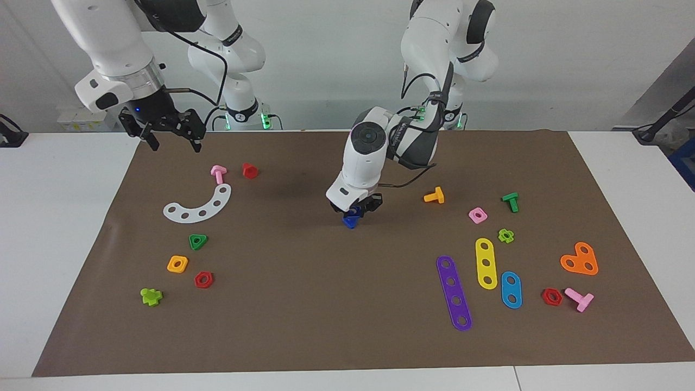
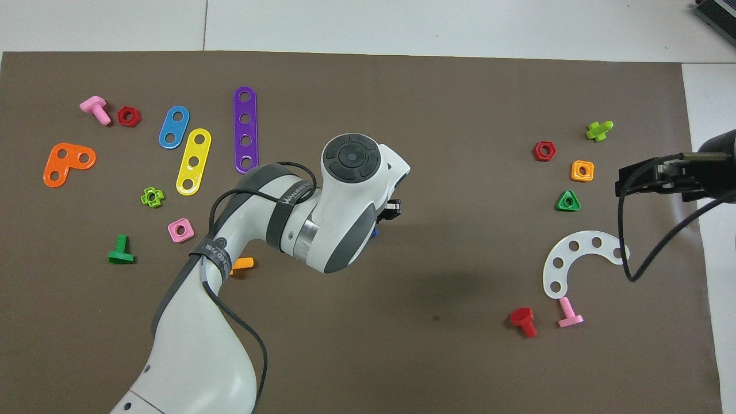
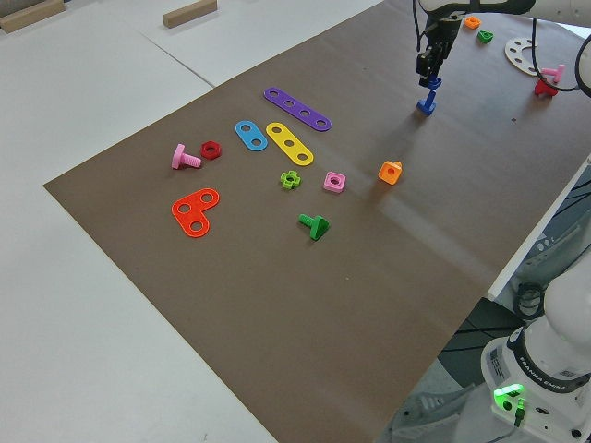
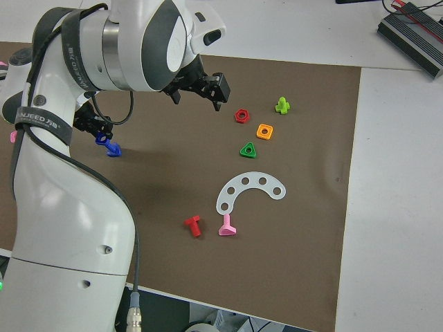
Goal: Unscrew and place screws in storage area
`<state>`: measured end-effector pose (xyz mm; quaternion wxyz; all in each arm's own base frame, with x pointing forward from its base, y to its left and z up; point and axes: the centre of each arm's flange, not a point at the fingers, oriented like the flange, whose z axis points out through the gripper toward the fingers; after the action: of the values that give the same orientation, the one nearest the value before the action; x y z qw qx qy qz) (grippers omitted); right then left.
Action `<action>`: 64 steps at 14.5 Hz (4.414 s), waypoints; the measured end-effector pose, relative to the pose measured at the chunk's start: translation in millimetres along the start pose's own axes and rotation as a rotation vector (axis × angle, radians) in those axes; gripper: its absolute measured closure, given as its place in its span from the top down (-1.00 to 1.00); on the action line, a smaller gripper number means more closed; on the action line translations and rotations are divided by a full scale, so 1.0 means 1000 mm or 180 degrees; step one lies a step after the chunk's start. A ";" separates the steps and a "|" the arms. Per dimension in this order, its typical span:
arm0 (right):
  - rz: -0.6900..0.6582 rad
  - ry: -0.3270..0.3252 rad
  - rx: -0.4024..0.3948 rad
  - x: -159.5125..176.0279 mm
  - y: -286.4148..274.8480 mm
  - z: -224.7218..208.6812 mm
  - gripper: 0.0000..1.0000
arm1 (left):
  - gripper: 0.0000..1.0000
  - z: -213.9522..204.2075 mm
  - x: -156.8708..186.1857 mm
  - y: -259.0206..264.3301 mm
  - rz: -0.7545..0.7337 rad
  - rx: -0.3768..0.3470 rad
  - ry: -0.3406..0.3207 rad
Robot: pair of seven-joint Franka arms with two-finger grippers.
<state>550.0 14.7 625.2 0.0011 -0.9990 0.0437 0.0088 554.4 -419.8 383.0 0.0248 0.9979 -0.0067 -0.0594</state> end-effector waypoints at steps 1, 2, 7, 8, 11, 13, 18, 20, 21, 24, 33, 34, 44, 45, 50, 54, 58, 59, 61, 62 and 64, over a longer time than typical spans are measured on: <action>0.0000 0.0000 0.0000 0.000 0.000 0.000 1.00 | -0.08 -0.010 0.013 -0.016 -0.0096 -0.0002 -0.0026; 0.0000 -0.0003 0.0000 0.000 0.000 0.000 1.00 | -0.08 -0.017 0.029 -0.039 -0.0223 -0.0014 -0.0067; -0.0064 -0.0087 -0.0012 -0.005 -0.010 0.002 1.00 | -0.08 -0.023 0.089 -0.196 -0.0278 -0.0063 -0.0397; -0.0067 -0.0092 -0.0012 -0.005 -0.011 0.002 1.00 | -0.08 -0.020 0.094 -0.220 -0.0175 -0.0078 -0.0454; -0.0090 -0.0082 -0.0007 -0.005 -0.015 0.002 1.00 | -0.08 0.012 0.096 -0.262 0.0024 -0.0095 -0.0488; -0.0159 0.0007 0.0003 -0.005 -0.037 0.008 1.00 | -0.08 0.044 0.090 -0.270 0.0040 -0.0093 -0.0381; -0.0078 0.0203 0.0059 -0.016 -0.117 0.051 0.98 | 0.01 0.066 0.066 -0.286 0.0154 -0.0081 -0.0337; -0.0053 0.0235 0.0081 -0.023 -0.154 0.071 0.98 | 0.45 0.066 0.066 -0.294 0.0140 -0.0057 -0.0312; -0.0033 0.0255 0.0096 -0.024 -0.173 0.083 0.98 | 0.67 0.065 0.068 -0.299 0.0118 -0.0048 -0.0301; -0.0004 0.0300 0.0143 -0.022 -0.225 0.124 0.98 | 1.00 0.048 0.076 -0.329 -0.0017 -0.0024 -0.0215; -0.0052 0.0432 0.0208 -0.033 -0.339 0.245 0.90 | 1.00 -0.047 0.008 -0.506 -0.0311 -0.0340 -0.0475; -0.0106 0.0431 0.0186 -0.036 -0.347 0.259 0.87 | 1.00 -0.046 -0.002 -0.510 -0.0338 -0.0379 -0.0499; -0.0185 0.0563 -0.0085 -0.055 -0.384 0.321 0.54 | 1.00 -0.079 -0.075 -0.524 -0.0385 -0.0433 -0.0419; -0.0189 0.0560 -0.0088 -0.056 -0.384 0.321 0.54 | 1.00 -0.093 -0.079 -0.524 -0.0385 -0.0334 -0.0345; -0.0190 0.0546 -0.0106 -0.056 -0.385 0.320 0.06 | 1.00 -0.199 -0.077 -0.504 -0.0262 -0.0033 0.0280; -0.0187 0.0549 -0.0108 -0.056 -0.384 0.317 -0.61 | 1.00 -0.250 -0.073 -0.492 -0.0171 0.0092 0.0535; -0.0114 0.0562 -0.0122 -0.048 -0.374 0.304 -0.61 | 1.00 -0.252 -0.062 -0.459 0.0042 0.0243 0.0528; -0.0044 0.0579 -0.0116 -0.039 -0.363 0.299 -0.61 | 1.00 -0.252 -0.060 -0.453 0.0075 0.0258 0.0530; 0.0129 0.0622 -0.0102 -0.013 -0.330 0.286 -0.61 | 1.00 -0.254 -0.058 -0.444 0.0126 0.0270 0.0548; 0.0191 0.0634 -0.0108 0.001 -0.308 0.280 -0.61 | 1.00 -0.256 -0.058 -0.442 0.0136 0.0273 0.0560; 0.0228 0.0626 -0.0144 0.023 -0.261 0.272 -0.61 | 1.00 -0.261 -0.058 -0.442 0.0137 0.0275 0.0591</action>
<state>591.4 273.5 352.8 -0.0261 -0.9926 0.0790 -0.0883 532.1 35.2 626.3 -0.0165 0.9989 -0.0284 0.0343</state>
